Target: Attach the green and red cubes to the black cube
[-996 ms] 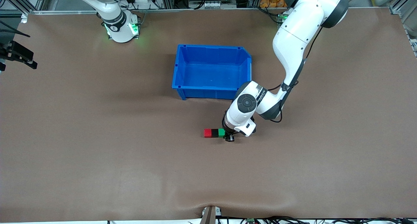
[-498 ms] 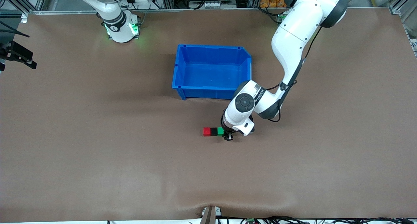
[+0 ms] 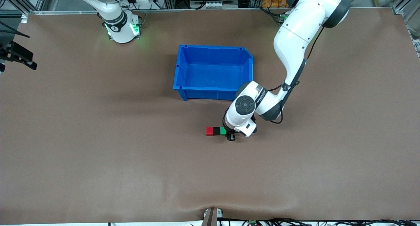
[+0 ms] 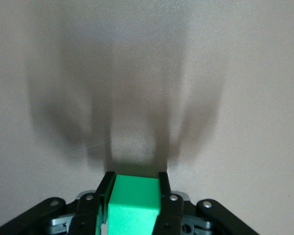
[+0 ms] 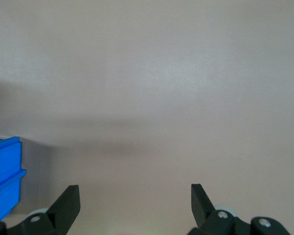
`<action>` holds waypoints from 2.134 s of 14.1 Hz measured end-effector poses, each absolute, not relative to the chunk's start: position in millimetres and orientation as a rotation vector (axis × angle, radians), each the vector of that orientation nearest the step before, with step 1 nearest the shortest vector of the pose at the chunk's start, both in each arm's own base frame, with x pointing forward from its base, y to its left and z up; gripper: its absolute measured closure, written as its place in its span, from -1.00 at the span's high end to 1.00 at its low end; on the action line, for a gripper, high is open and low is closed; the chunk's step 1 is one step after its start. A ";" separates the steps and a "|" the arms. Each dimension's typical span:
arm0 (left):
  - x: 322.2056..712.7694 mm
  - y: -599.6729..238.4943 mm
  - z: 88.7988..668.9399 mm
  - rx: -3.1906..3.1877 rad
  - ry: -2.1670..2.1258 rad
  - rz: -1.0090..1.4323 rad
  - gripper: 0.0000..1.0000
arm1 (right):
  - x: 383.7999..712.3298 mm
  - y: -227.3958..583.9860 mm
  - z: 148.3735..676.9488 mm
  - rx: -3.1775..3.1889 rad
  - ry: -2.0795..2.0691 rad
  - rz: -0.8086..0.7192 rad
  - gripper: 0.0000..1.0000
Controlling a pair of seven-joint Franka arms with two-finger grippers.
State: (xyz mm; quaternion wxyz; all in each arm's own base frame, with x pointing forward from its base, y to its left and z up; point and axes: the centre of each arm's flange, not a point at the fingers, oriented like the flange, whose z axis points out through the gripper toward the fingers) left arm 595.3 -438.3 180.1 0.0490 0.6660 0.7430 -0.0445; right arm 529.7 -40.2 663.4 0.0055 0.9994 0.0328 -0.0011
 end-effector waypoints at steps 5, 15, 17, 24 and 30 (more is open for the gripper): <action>605.9 -434.5 200.0 2.064 2.223 -0.113 0.86 | 529.9 -39.7 663.2 3.129 0.104 -0.004 1.00; 635.2 -352.0 372.5 2.562 1.745 -0.035 1.00 | 529.9 -48.1 662.7 3.129 0.080 -0.004 1.00; 633.6 -325.4 402.6 2.696 1.619 -0.053 1.00 | 530.2 -48.4 662.4 3.129 0.079 -0.004 1.00; 633.6 -194.5 513.1 2.947 1.214 -0.069 1.00 | 530.5 -47.5 662.8 3.129 0.083 -0.001 1.00; 610.9 -72.6 582.6 3.130 0.682 -0.141 1.00 | 531.0 -48.5 661.9 3.129 0.081 -0.004 1.00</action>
